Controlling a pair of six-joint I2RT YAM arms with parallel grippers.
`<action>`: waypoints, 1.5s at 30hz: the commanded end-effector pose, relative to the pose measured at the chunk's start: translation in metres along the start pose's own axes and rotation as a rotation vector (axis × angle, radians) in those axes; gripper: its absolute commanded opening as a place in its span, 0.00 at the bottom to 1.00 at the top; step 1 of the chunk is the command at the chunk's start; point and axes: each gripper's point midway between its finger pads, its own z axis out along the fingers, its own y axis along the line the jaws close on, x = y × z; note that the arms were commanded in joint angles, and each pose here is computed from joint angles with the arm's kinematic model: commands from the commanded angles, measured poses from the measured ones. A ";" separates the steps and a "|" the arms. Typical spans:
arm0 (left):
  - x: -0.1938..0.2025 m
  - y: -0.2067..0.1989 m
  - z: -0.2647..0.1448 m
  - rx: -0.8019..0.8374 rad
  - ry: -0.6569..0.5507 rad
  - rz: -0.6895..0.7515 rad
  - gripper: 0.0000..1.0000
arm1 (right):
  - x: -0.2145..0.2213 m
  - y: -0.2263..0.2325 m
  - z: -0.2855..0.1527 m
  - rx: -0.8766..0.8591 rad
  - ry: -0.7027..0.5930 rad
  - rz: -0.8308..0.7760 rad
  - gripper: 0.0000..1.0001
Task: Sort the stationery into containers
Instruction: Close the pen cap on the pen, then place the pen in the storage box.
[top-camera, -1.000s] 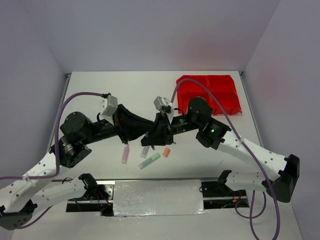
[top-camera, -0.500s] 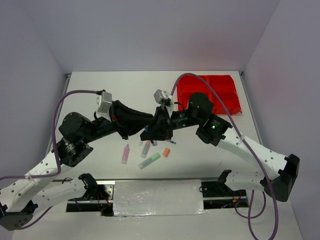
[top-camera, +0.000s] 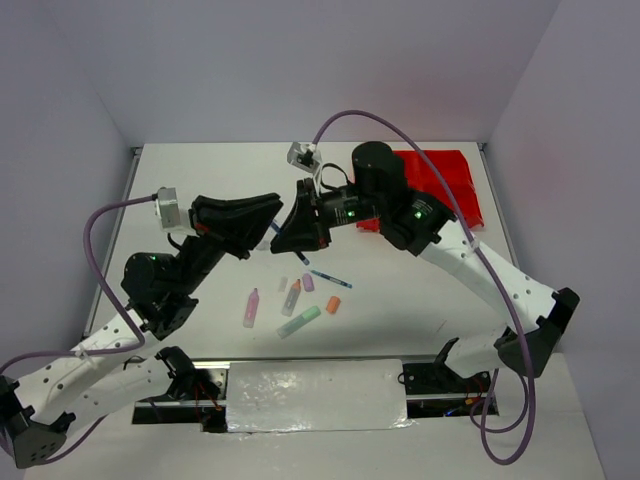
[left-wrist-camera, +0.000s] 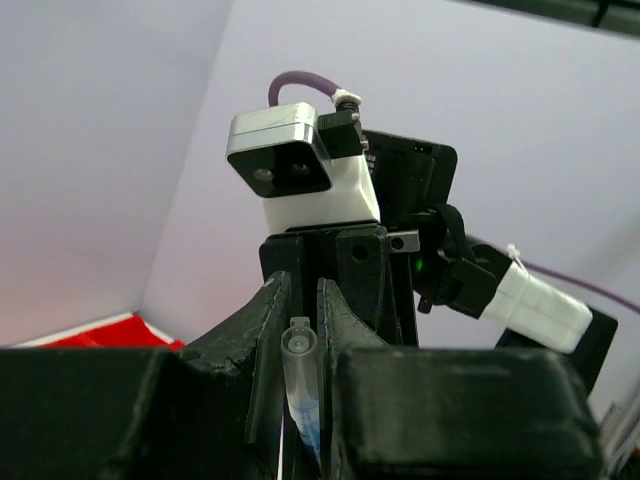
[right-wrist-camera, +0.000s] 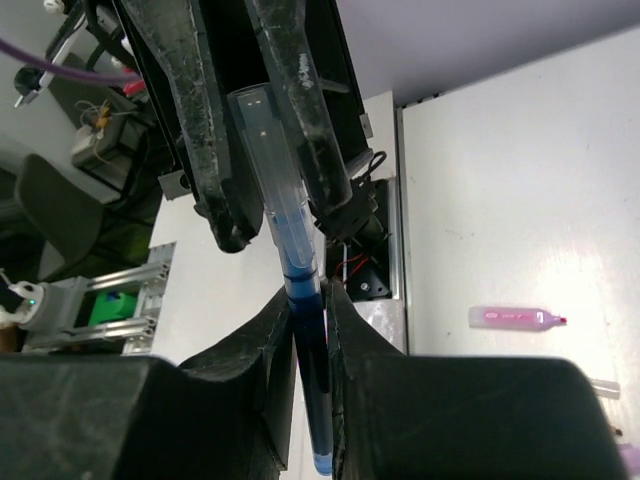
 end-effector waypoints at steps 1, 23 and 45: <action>0.197 0.010 -0.104 0.029 0.739 -0.226 0.00 | -0.194 0.062 -0.060 0.050 -0.610 -0.365 0.00; -0.101 0.080 -0.015 -0.871 0.081 0.167 0.99 | 0.107 -0.158 -0.040 0.330 -0.172 0.080 0.00; 0.038 0.109 -0.162 -0.925 0.596 0.197 0.99 | 0.131 -0.341 -0.426 1.837 -1.000 0.887 0.00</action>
